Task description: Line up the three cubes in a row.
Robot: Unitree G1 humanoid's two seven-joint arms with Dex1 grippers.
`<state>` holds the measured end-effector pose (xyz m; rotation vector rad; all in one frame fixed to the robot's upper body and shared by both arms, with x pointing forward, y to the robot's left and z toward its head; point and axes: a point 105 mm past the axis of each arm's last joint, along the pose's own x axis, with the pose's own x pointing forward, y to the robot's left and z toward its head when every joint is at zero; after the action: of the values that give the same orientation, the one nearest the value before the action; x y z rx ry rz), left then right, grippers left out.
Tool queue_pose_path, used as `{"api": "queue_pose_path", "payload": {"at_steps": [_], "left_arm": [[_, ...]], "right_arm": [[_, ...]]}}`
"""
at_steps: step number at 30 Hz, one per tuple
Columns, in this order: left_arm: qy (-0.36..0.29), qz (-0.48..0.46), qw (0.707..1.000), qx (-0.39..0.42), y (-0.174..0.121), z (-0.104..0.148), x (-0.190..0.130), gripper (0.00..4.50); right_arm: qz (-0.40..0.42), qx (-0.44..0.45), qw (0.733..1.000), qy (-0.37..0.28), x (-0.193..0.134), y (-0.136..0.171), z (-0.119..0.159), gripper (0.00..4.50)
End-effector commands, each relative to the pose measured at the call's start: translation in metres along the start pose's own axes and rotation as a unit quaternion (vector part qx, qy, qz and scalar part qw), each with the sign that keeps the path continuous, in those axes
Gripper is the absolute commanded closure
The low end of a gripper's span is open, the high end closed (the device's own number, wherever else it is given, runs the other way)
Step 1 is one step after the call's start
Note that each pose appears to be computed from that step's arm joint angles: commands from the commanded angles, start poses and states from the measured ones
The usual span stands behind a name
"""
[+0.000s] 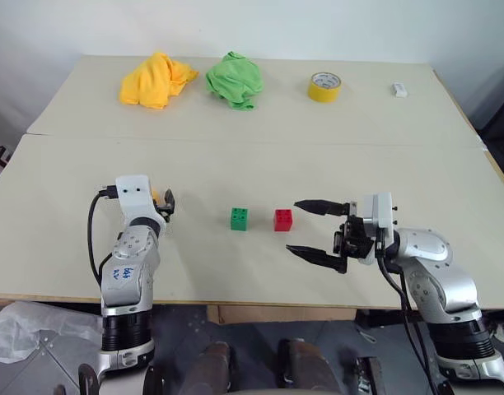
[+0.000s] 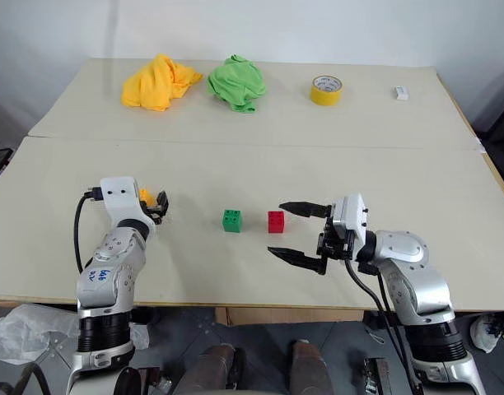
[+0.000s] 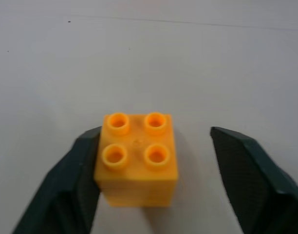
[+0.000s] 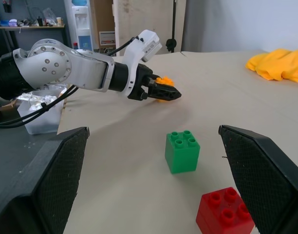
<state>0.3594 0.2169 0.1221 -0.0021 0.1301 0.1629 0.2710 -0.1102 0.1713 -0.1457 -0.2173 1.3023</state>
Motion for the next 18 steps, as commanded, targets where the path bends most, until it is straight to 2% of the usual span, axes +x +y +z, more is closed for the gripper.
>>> {"api": "queue_pose_path", "payload": {"at_steps": [1, 3, 4, 5, 7, 9, 10, 13, 15, 18], "left_arm": [[-0.017, -0.011, 1.0, 0.01, -0.001, 0.009, -0.004, 2.41], [-0.02, -0.034, 0.999, 0.02, 0.0, 0.01, -0.005, 2.99], [-0.031, -0.07, 0.997, 0.01, 0.0, 0.015, -0.007, 2.98], [-0.041, -0.151, 0.988, 0.001, -0.009, 0.022, -0.01, 2.98], [-0.035, -0.347, 0.937, -0.004, -0.026, 0.031, -0.033, 2.98], [-0.076, -0.461, 0.881, 0.079, -0.016, 0.043, -0.054, 2.98], [-0.071, -0.5, 0.852, 0.136, -0.006, 0.039, -0.059, 2.98], [0.023, -0.577, 0.767, 0.281, 0.021, 0.008, -0.065, 2.98], [0.01, -0.59, 0.75, 0.3, 0.02, 0.02, -0.049, 2.98], [-0.031, -0.62, 0.721, 0.306, -0.005, 0.038, -0.029, 2.98]], "right_arm": [[-0.008, -0.024, 1.0, -0.002, -0.005, -0.003, 0.008, 0.0], [-0.014, -0.029, 0.999, 0.003, -0.009, -0.006, 0.008, 0.0], [-0.018, -0.03, 0.999, 0.005, -0.011, -0.007, 0.008, 0.0], [-0.023, -0.033, 0.999, 0.008, -0.012, -0.009, 0.009, 0.0], [-0.03, -0.035, 0.999, 0.011, -0.016, -0.011, 0.009, 0.0], [-0.029, -0.035, 0.999, 0.015, -0.018, -0.011, 0.009, 0.0], [-0.028, -0.035, 0.999, 0.018, -0.019, -0.011, 0.009, 0.0], [-0.027, -0.038, 0.999, 0.026, -0.022, -0.013, 0.008, 0.0], [-0.033, -0.042, 0.998, 0.027, -0.024, -0.014, 0.01, 0.0], [-0.04, -0.044, 0.998, 0.028, -0.025, -0.013, 0.01, 0.0]]}}
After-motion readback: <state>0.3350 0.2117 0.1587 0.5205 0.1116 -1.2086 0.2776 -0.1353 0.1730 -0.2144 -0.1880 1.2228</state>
